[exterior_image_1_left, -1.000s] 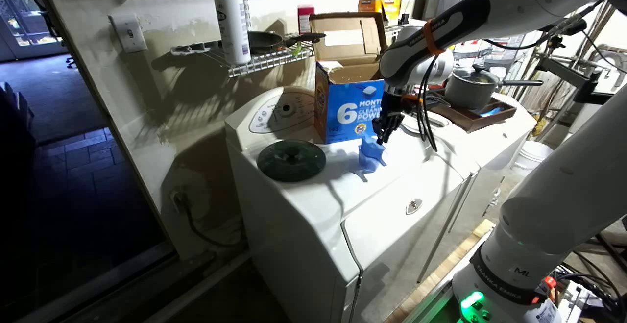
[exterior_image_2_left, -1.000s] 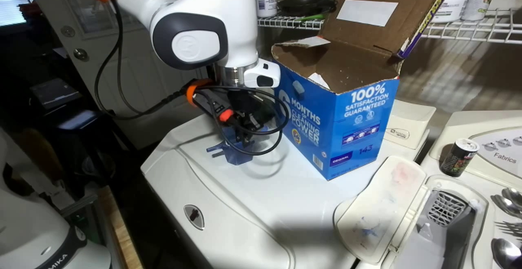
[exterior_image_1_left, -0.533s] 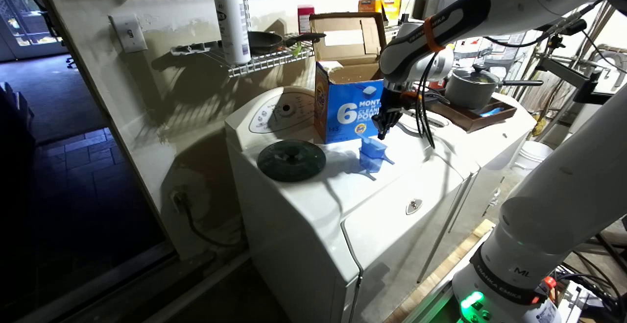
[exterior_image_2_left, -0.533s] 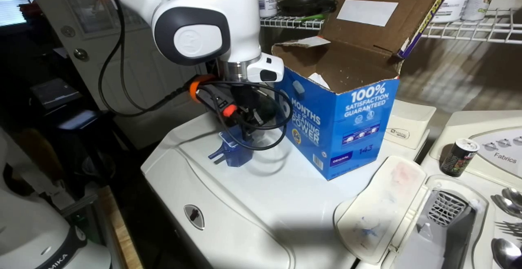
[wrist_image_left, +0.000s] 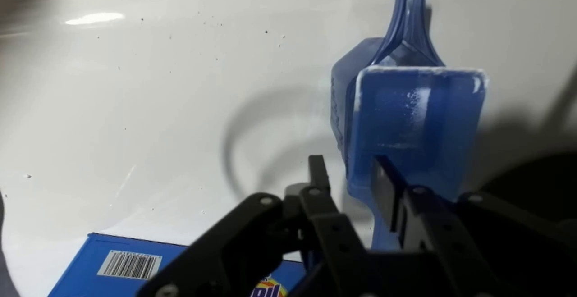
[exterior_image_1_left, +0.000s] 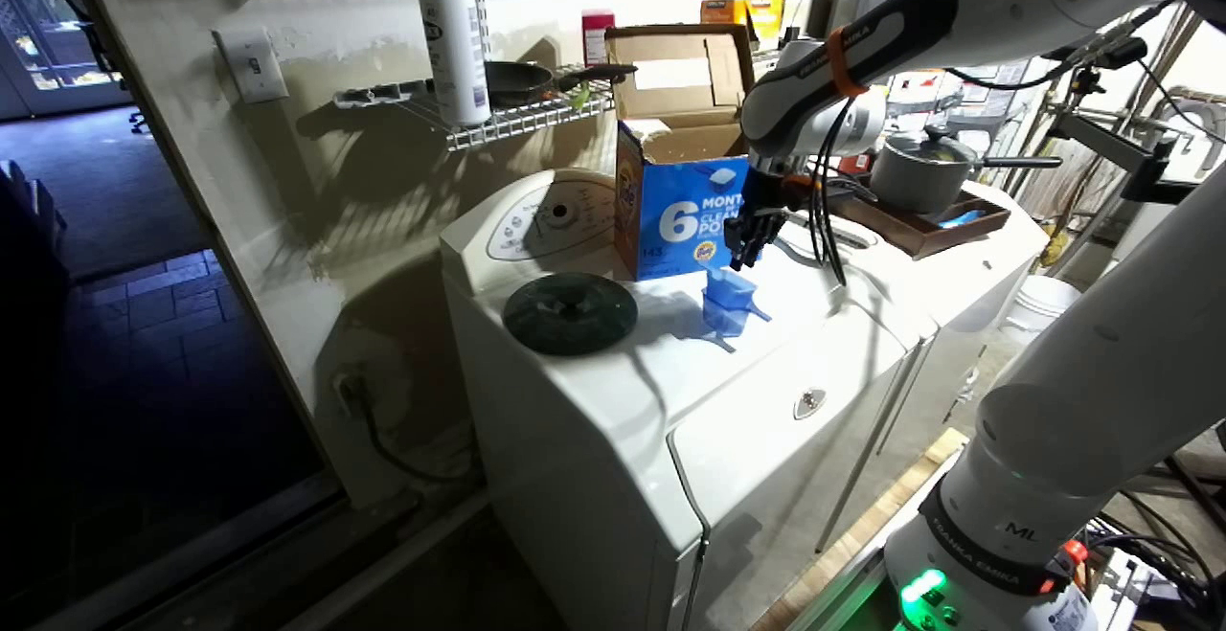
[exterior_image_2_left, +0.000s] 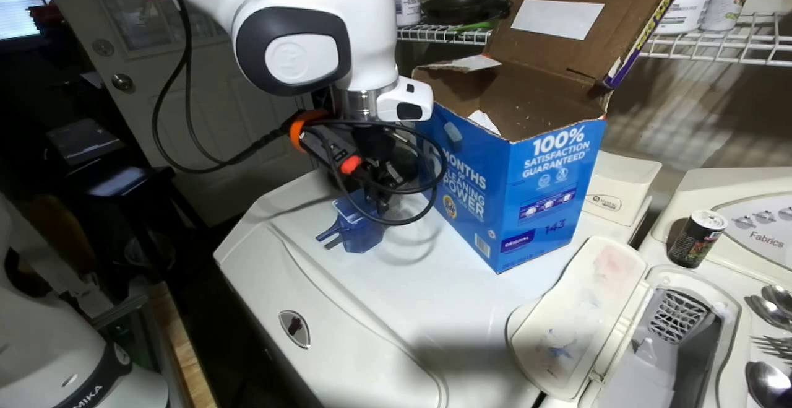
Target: Unstack the scoops, then turn the right scoop to the right and stack the scoops together
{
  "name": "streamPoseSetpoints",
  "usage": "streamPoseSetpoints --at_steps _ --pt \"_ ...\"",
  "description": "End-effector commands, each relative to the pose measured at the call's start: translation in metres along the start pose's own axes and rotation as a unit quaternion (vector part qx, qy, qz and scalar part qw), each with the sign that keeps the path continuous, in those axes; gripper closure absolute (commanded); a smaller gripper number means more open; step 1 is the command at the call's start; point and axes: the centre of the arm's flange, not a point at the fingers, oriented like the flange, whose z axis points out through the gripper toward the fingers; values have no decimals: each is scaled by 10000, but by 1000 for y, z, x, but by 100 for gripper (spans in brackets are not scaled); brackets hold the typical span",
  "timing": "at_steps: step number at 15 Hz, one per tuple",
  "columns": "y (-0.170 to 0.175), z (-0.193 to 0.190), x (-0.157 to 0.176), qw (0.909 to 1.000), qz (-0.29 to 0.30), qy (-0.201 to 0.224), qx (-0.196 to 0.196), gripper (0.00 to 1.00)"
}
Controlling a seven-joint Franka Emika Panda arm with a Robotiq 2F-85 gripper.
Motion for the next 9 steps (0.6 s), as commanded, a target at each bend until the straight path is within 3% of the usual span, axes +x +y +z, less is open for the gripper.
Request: streamPoseSetpoints --at_steps 1,4,5,6,7,9 --pt "5 9 13 9997 -35 -28 244 36" --pt "6 16 18 9995 -104 -52 288 15" --pt "6 19 20 9994 -124 -62 302 12" --pt "7 20 22 9994 -140 -75 317 37" --pt "7 22 23 9993 -155 -91 334 47" --pt "6 24 25 9990 -158 -100 397 53"
